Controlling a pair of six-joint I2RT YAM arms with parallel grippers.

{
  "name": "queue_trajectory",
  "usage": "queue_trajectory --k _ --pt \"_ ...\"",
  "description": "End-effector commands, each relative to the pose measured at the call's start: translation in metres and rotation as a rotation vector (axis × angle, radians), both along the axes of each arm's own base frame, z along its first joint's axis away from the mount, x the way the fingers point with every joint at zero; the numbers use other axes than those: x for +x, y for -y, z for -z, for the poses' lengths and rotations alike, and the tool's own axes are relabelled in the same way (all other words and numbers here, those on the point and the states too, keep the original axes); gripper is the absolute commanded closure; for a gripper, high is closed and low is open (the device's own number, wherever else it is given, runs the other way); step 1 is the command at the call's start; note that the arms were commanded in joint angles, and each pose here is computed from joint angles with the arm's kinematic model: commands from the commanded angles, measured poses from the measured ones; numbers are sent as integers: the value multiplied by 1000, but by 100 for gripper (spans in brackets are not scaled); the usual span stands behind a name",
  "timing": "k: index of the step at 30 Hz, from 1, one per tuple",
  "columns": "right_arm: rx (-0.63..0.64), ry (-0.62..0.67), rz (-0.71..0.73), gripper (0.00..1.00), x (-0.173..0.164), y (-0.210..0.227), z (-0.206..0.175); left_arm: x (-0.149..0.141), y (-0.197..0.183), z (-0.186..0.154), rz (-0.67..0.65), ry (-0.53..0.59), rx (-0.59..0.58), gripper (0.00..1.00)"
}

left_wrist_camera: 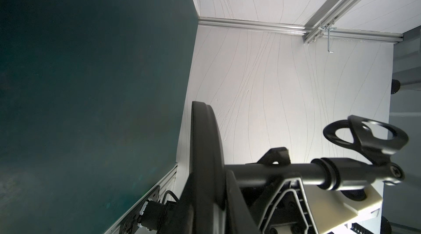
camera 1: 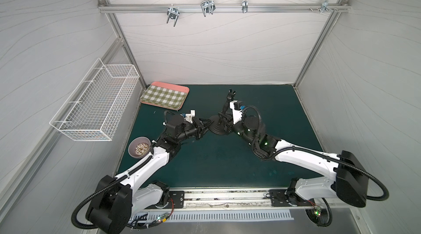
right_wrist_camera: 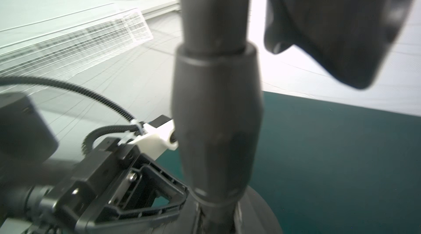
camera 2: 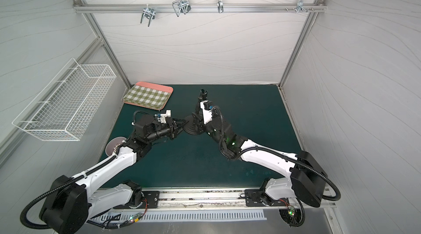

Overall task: Assemble a microphone stand
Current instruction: Screw the microphone stand pole into the microphone stand base.

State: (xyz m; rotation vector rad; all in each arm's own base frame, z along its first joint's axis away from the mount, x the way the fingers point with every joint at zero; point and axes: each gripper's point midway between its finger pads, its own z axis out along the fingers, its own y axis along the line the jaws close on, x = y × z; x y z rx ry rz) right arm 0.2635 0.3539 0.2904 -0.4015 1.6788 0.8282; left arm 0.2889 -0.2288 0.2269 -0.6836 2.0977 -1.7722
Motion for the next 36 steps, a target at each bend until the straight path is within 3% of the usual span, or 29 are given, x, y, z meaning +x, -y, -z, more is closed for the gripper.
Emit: queue_trajectory --k 1,4,10,12,17,20,25,31,36 --pt "68 -98 91 86 -8 -5 2 10 1 -40 -26 125 -66 100" --pt "90 -99 161 78 -13 -7 -3 11 1 -40 -28 125 -65 100" --pt "17 -60 158 35 -18 3 -7 10 1 -40 -27 124 -67 100" --pt "-11 -30 97 26 -22 9 -7 10 1 -40 -27 125 -68 100" --pt "26 -24 -196 25 -25 26 -7 10 1 -42 -25 130 -72 100" --pt "97 19 -448 25 -34 30 -15 9 1 -41 -27 127 -72 100" --pt "142 56 -736 32 -44 32 -23 8 0 -41 -25 127 -70 100" --pt "158 60 -807 39 -31 25 -21 7 -1 -42 -32 128 -64 100" --pt "164 68 -782 44 -17 18 -19 7 -2 -42 -32 127 -60 100"
